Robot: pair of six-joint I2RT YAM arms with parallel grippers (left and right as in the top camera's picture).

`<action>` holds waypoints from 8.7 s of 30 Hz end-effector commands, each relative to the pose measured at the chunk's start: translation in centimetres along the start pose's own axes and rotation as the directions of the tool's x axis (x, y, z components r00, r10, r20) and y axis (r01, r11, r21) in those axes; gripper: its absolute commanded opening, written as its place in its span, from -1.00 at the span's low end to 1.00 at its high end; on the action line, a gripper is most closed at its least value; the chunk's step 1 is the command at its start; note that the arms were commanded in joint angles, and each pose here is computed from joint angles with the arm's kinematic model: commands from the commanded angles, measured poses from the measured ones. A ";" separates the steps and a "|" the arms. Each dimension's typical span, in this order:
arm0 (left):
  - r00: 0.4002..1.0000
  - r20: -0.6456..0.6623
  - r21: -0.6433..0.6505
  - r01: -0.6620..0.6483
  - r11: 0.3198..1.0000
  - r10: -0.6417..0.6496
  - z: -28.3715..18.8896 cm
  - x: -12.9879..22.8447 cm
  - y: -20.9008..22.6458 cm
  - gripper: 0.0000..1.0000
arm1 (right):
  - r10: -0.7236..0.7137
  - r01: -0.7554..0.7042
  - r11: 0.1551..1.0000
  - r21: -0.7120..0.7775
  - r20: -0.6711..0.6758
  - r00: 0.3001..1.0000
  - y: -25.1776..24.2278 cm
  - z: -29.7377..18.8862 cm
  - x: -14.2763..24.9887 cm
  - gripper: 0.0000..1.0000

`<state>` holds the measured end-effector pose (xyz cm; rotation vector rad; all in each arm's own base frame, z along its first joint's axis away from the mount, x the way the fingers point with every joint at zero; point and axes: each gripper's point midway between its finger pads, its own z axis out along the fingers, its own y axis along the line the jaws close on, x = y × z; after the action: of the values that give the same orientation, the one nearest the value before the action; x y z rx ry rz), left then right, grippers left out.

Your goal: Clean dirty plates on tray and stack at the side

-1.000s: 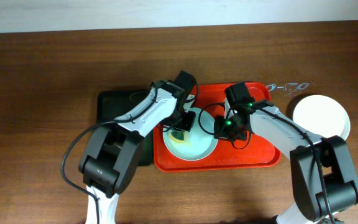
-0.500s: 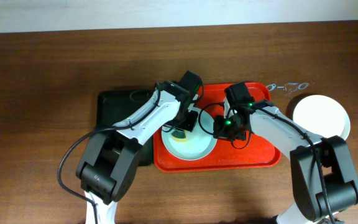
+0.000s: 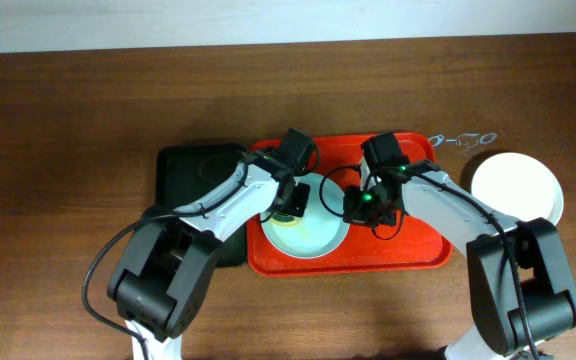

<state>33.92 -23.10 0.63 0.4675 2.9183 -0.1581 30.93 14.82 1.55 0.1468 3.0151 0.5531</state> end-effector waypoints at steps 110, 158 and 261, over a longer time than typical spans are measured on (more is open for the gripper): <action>0.976 0.043 -0.050 0.215 0.975 -0.213 -11.4 0.6 10.2 -0.95 | -0.015 0.016 1.000 -0.026 0.017 1.000 1.0 0.0 -0.5 -0.90; 0.852 0.401 -0.094 0.404 0.910 -0.337 -20.8 -0.3 18.1 0.98 | -0.016 0.016 1.000 -0.003 0.031 0.999 0.6 0.0 -0.8 0.10; 0.609 0.530 -0.035 0.711 0.702 -0.590 -25.5 3.1 28.5 0.98 | -0.063 0.055 0.993 0.101 0.082 0.995 -0.2 0.9 -0.9 -0.80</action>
<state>35.78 8.26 21.43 -0.6344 2.4383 0.0264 32.46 14.88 1.23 0.0815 2.9363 0.3939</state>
